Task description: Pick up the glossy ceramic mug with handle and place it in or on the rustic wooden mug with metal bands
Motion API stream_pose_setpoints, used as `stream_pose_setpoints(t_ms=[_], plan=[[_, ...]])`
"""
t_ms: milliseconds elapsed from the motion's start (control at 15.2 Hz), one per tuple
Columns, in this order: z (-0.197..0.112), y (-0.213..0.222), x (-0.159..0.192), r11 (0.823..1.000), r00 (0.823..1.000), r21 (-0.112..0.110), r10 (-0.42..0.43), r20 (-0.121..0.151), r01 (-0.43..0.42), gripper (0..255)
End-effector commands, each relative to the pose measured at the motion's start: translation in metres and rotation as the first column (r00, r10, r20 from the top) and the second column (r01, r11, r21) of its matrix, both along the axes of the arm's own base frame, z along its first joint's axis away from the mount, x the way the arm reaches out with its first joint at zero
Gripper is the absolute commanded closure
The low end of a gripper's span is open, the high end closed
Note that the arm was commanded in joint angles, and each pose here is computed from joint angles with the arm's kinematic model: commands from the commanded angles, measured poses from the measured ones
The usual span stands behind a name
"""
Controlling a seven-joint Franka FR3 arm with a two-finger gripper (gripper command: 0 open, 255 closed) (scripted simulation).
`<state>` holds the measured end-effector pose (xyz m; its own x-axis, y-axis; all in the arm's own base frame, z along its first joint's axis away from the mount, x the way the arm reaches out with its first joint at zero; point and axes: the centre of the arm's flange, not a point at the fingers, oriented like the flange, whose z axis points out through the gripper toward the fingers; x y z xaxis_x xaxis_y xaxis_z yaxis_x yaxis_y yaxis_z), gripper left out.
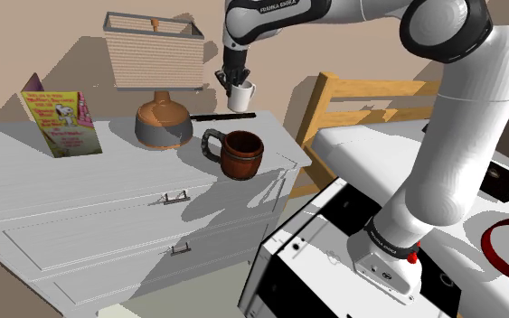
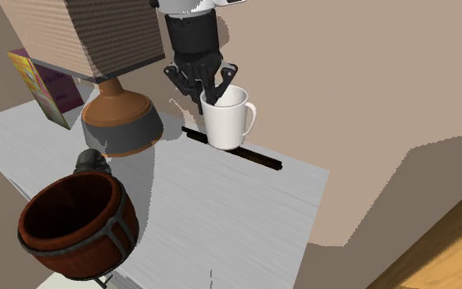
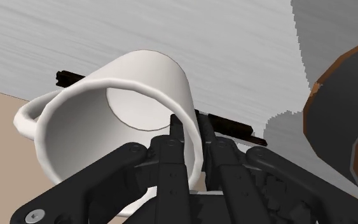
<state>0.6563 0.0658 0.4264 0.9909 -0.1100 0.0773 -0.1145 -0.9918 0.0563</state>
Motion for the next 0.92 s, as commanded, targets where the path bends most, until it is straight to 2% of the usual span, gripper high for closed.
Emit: stream_pose_setpoints(t_ms=[0, 858], plan=[[0.011, 0.0, -0.001, 1.0, 1.0, 0.0, 0.0, 0.0, 0.0, 255], [0.08, 0.0, -0.001, 1.0, 1.0, 0.0, 0.0, 0.0, 0.0, 255]])
